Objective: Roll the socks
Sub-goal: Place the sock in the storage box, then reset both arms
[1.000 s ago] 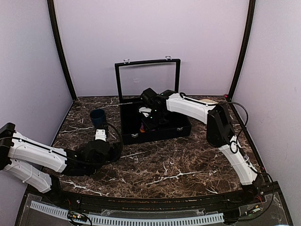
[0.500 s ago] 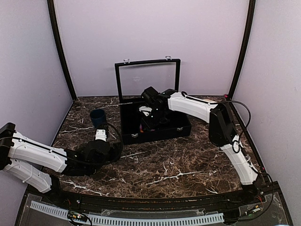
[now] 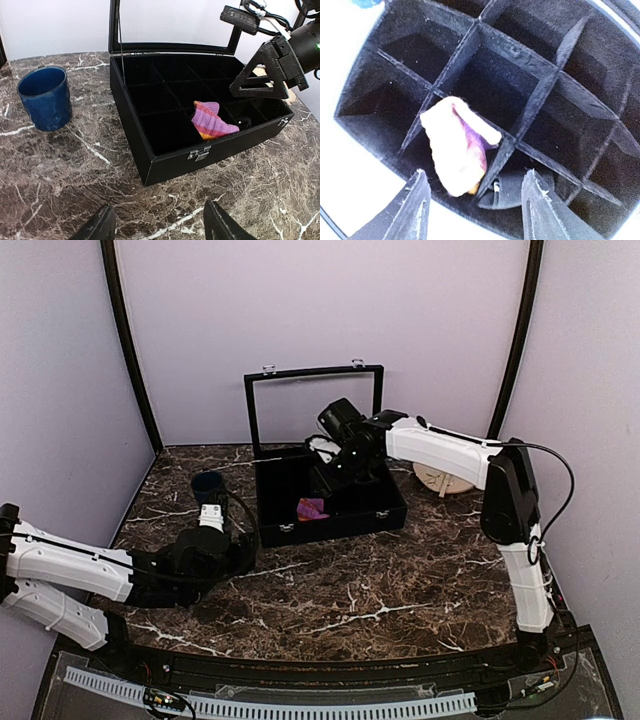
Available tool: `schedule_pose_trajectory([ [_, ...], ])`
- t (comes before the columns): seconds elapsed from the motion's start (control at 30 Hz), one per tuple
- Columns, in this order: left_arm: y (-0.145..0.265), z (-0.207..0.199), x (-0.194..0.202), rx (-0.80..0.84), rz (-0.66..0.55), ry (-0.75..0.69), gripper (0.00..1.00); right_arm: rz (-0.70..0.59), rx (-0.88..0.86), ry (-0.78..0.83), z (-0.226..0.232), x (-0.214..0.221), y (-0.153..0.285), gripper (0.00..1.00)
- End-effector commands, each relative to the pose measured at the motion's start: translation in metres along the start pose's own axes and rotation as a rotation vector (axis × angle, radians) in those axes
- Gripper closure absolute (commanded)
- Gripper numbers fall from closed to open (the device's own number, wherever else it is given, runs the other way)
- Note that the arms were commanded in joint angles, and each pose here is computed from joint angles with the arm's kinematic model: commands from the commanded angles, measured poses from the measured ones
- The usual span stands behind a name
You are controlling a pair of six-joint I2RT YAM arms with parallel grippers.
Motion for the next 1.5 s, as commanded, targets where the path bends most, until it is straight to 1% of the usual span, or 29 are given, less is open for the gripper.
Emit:
schedule_pose_trajectory([
  [0.0,0.007,-0.003,-0.027,-0.025,-0.055,-0.035,0.38,-0.129,0.027,-0.023,-0.004,-0.016,0.032,0.41],
  [0.13,0.015,-0.004,-0.055,-0.067,-0.149,-0.083,0.32,-0.220,0.148,-0.067,-0.020,-0.009,0.056,0.39],
  [0.23,0.019,-0.004,-0.076,-0.106,-0.218,-0.121,0.24,-0.273,0.279,-0.126,-0.040,0.002,0.079,0.37],
  [0.3,0.018,0.000,-0.087,-0.143,-0.241,-0.136,0.21,-0.295,0.401,-0.180,-0.057,0.013,0.094,0.37],
  [0.33,0.016,0.004,-0.091,-0.161,-0.244,-0.138,0.21,-0.297,0.462,-0.203,-0.064,0.021,0.100,0.36],
  [0.5,-0.001,0.030,-0.105,-0.218,-0.223,-0.130,0.19,-0.317,0.695,-0.295,-0.092,0.061,0.132,0.24],
  [0.6,-0.016,0.045,-0.112,-0.239,-0.212,-0.130,0.18,-0.320,0.778,-0.342,-0.105,0.086,0.141,0.19],
  [0.67,-0.028,0.060,-0.116,-0.270,-0.193,-0.131,0.17,-0.351,0.821,-0.378,-0.112,0.099,0.156,0.15],
  [0.7,-0.034,0.067,-0.117,-0.283,-0.178,-0.131,0.17,-0.368,0.833,-0.391,-0.115,0.102,0.161,0.15],
  [0.73,-0.040,0.073,-0.117,-0.286,-0.162,-0.127,0.17,-0.351,0.840,-0.391,-0.117,0.114,0.157,0.15],
  [0.77,-0.046,0.080,-0.118,-0.293,-0.145,-0.124,0.17,-0.350,0.857,-0.399,-0.119,0.120,0.158,0.12],
  [0.83,-0.055,0.096,-0.122,-0.317,-0.124,-0.121,0.17,-0.349,0.866,-0.409,-0.123,0.130,0.160,0.12],
  [0.97,-0.059,0.113,-0.127,-0.345,-0.132,-0.152,0.16,-0.362,0.874,-0.422,-0.125,0.144,0.165,0.12],
  [1.07,-0.059,0.120,-0.125,-0.335,-0.139,-0.150,0.16,-0.386,0.862,-0.427,-0.123,0.148,0.169,0.12],
  [1.1,-0.059,0.122,-0.124,-0.332,-0.133,-0.149,0.16,-0.394,0.850,-0.427,-0.122,0.149,0.169,0.09],
  [1.27,-0.058,0.127,-0.114,-0.334,-0.110,-0.156,0.16,-0.428,0.859,-0.437,-0.121,0.152,0.179,0.08],
  [1.47,-0.050,0.128,-0.116,-0.329,-0.137,-0.151,0.16,-0.424,0.863,-0.436,-0.121,0.154,0.181,0.09],
])
Point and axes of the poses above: each gripper's point midway between its finger pads, its own y axis back along the fingers, its own z axis along the line the jaws close on, x = y × z, the point moved 4 cm from there along y, back along the fingers, and after that the axes turned 7 degrees about y, right-handed, at the moved point
